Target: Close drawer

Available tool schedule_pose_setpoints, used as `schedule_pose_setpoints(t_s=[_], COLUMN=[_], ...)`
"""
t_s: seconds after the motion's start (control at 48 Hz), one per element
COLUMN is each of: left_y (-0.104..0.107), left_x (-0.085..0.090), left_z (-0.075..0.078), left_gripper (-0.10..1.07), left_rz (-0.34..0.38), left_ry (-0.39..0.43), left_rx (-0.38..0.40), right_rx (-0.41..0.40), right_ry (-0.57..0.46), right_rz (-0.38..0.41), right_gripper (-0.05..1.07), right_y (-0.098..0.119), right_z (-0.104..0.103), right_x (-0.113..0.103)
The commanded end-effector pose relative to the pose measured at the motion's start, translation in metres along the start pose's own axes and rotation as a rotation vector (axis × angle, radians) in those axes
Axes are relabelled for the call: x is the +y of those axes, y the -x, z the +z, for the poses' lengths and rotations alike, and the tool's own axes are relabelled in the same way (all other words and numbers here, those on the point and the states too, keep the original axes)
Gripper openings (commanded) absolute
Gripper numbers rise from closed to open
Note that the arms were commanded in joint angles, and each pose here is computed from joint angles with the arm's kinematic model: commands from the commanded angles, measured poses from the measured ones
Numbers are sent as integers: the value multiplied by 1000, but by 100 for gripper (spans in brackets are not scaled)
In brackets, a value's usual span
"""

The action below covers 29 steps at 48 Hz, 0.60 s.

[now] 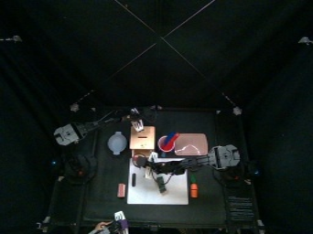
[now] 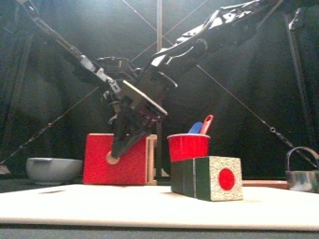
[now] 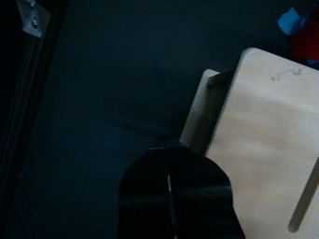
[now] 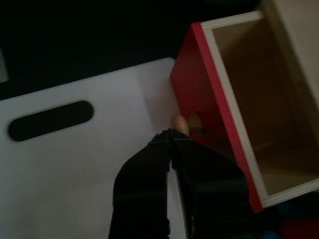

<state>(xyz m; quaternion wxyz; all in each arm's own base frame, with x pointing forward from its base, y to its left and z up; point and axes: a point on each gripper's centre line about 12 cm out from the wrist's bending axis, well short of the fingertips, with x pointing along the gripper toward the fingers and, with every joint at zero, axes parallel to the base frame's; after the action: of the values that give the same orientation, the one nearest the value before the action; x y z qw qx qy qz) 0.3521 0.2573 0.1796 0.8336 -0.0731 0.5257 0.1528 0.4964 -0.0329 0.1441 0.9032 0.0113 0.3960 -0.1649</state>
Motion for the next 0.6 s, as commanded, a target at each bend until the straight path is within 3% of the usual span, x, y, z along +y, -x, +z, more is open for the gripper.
schedule_pose_setpoints(t_s=[0.0, 0.583], left_y=[9, 9], left_x=[2, 2], left_z=[8, 9], left_gripper=[6, 6], left_rz=[12, 13], left_ry=[-2, 1], left_rx=[-35, -42], right_rx=[-53, -54], right_ry=[-16, 4], right_rz=[-20, -70], right_gripper=[22, 22], right_y=[8, 0], right_z=[21, 23], right_x=[-16, -39])
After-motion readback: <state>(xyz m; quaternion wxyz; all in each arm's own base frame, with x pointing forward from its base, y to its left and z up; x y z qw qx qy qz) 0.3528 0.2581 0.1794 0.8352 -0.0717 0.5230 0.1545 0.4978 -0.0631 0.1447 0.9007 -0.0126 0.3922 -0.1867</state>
